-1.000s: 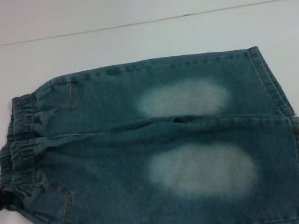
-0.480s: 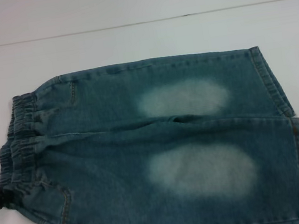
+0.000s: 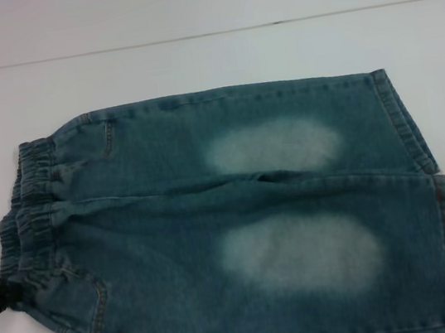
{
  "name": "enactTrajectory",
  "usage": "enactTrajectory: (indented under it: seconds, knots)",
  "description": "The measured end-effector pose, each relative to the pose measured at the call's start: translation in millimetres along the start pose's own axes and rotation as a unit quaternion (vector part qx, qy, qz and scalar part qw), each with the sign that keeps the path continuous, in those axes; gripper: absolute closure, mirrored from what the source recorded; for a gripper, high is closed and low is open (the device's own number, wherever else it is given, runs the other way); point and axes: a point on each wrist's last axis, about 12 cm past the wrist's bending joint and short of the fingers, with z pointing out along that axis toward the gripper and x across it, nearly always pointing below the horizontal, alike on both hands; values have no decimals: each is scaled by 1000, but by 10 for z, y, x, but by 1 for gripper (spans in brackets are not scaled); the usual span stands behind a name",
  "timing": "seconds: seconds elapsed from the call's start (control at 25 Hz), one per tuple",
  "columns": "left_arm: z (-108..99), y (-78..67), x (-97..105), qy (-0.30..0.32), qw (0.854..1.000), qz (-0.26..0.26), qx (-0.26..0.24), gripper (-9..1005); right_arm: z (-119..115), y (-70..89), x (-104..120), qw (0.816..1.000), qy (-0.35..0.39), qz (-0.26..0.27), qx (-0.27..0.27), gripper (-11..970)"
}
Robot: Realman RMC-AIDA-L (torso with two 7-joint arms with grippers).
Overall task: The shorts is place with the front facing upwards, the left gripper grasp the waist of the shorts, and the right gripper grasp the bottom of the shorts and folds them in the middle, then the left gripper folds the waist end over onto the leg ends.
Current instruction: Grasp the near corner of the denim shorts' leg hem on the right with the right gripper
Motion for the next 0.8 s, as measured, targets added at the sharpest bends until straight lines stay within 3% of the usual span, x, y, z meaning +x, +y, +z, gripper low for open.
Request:
enactTrajectory:
  seconds: [0.48,0.8]
  knots:
    - [34,-33,26,-1,1000,-1,2,950,98,13,-127,1000,14,-13,-22,14]
    - [38,-43,47,-1,1000,-2,3,950,20,26,-129,999,31,-14,-11,14]
